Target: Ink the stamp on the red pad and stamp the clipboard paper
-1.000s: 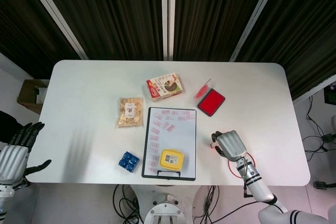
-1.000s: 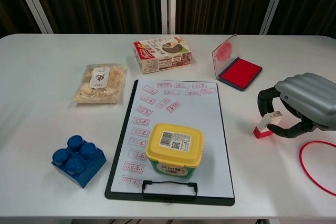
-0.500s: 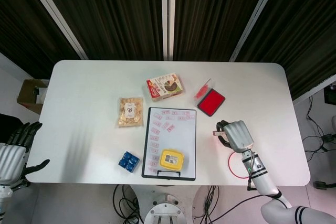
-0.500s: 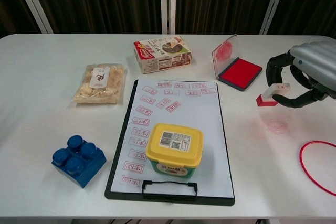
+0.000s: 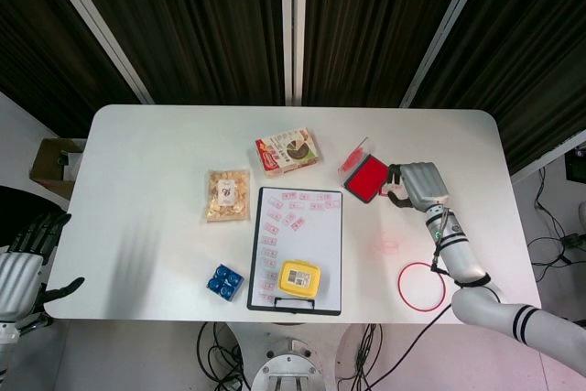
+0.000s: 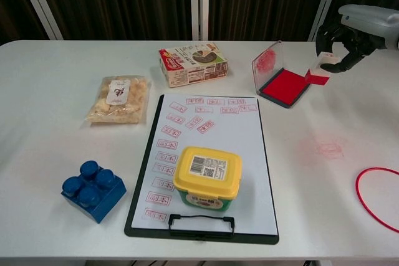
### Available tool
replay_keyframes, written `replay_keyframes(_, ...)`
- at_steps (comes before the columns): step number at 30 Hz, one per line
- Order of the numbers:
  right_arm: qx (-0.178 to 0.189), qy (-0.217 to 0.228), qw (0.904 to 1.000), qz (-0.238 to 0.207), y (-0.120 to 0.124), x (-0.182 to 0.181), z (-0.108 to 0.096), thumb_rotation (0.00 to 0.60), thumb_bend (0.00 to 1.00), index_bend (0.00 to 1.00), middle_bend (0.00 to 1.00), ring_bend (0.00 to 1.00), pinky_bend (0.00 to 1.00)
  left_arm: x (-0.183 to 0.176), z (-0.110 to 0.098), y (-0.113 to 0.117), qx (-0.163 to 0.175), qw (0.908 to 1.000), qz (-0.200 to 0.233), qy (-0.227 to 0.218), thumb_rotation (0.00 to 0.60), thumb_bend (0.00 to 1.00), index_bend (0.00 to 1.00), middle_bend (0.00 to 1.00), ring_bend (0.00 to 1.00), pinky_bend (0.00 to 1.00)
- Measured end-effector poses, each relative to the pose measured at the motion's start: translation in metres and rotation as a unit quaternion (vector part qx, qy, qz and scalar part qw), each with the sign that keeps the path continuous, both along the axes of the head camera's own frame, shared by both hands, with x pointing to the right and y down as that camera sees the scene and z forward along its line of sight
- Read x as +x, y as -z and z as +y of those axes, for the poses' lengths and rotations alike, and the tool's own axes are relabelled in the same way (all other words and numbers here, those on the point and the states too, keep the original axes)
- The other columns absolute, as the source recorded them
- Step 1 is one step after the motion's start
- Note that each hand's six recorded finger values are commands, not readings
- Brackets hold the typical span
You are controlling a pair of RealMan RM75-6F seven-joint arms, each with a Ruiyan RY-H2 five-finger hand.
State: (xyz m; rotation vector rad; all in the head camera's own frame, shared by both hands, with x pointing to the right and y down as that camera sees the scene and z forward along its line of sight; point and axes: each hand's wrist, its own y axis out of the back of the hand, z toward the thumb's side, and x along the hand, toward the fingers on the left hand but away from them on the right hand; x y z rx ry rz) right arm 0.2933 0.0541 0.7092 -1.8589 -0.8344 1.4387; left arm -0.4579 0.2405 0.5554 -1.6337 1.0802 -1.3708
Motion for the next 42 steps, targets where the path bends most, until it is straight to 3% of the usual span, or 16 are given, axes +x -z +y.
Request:
replay_keyframes(4,-0.008,-0.007,0.9997,0.020,-0.009,0.002,-0.023,0.600,0.38,0.91,0.79,0.86,0.99,0.000,-0.002,-0.001,-0.001,1.0000,0.000,-0.001,0.600,0.00,0.07,0.09,0.07,0.16)
replay_keyframes(8,-0.016,-0.016,0.9993,0.030,-0.022,0.002,-0.032,0.600,0.39,0.94,0.82,0.88,0.99,0.000,-0.003,-0.002,-0.003,1.0000,-0.002,0.000,0.600,0.00,0.07,0.09,0.07,0.16)
replay_keyframes(15,-0.040,-0.030,0.9985,0.024,-0.046,-0.008,-0.036,0.600,0.39,0.95,0.82,0.88,1.00,-0.002,-0.003,-0.005,-0.008,1.0000,-0.003,0.002,0.600,0.00,0.07,0.09,0.07,0.16)
replay_keyframes(26,-0.046,-0.034,0.9983,0.013,-0.066,-0.028,-0.035,0.600,0.39,0.95,0.83,0.88,1.00,-0.005,-0.003,-0.008,-0.013,0.9999,-0.005,0.006,0.600,0.00,0.07,0.09,0.07,0.16)
replay_keyframes(42,-0.042,0.008,0.9970,0.064,-0.073,-0.036,-0.032,0.600,0.39,0.95,0.83,0.88,1.00,-0.009,-0.001,-0.011,-0.018,0.9998,-0.002,0.012,0.600,0.00,0.07,0.09,0.07,0.16)
